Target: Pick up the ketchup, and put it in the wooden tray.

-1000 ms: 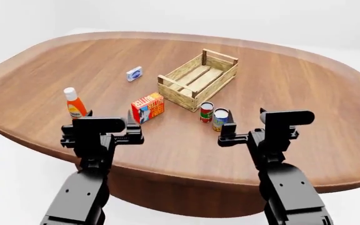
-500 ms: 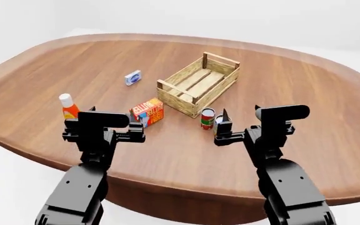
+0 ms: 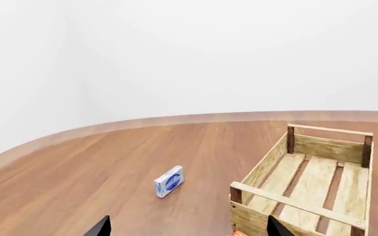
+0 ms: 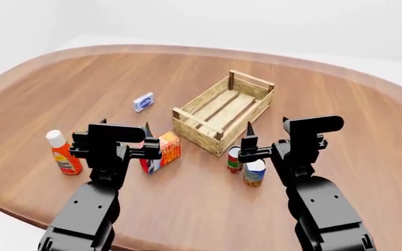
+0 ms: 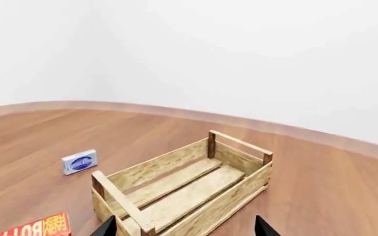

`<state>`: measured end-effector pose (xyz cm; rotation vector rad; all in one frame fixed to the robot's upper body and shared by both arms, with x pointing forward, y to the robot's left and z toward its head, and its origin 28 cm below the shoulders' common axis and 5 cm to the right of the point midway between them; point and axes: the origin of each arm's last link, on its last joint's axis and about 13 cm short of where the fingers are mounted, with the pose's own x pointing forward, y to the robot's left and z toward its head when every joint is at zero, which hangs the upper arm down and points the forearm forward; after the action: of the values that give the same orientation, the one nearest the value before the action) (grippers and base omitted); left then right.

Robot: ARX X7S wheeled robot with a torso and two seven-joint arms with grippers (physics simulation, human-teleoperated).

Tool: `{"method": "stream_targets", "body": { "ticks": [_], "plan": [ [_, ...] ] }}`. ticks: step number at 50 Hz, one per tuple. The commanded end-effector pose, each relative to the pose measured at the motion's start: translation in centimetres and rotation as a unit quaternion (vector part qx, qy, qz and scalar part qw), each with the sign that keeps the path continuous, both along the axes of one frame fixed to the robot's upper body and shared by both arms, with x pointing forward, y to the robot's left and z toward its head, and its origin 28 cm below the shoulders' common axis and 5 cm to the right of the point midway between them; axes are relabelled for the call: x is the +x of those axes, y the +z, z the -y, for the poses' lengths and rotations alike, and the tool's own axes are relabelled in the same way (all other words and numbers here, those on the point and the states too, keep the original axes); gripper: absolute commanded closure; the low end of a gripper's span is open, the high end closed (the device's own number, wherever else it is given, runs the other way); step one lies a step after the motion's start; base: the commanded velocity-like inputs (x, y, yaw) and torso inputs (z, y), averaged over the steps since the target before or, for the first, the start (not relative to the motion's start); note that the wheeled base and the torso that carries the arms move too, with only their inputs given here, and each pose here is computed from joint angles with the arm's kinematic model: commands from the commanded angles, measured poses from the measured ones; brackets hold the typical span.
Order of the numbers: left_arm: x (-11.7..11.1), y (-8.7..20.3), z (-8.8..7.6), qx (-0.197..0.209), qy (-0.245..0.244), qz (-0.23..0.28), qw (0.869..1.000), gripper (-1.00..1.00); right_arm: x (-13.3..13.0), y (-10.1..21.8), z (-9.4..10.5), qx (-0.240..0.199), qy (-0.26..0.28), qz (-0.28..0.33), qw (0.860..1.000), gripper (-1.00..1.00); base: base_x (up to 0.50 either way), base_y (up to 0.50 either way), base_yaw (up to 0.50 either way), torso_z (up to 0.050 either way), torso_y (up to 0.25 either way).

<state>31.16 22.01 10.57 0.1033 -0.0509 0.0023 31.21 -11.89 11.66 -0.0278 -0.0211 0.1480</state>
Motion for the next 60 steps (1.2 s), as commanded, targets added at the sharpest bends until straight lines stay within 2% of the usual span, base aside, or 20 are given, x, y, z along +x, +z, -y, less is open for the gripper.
{"method": "stream_targets", "body": {
  "ticks": [1,47,60],
  "plan": [
    [0.0,-0.1,0.0,0.002,-0.001,-0.002,1.0,-1.0,0.1,0.0,0.0,0.0,0.0,-0.001,1.0,-1.0,0.38,0.08,0.0,0.0,0.0],
    [0.0,-0.2,-0.3,0.001,0.006,-0.001,1.0,-1.0,0.1,0.0,-0.3,-0.002,-0.002,-0.001,1.0,-1.0,0.38,0.09,0.0,0.0,0.001],
    [-0.7,0.2,-1.1,0.0,0.017,0.007,1.0,-1.0,-0.3,0.4,-0.4,-0.006,-0.002,0.002,1.0,-1.0,0.0,0.0,0.0,0.0,0.0]
  ]
}}
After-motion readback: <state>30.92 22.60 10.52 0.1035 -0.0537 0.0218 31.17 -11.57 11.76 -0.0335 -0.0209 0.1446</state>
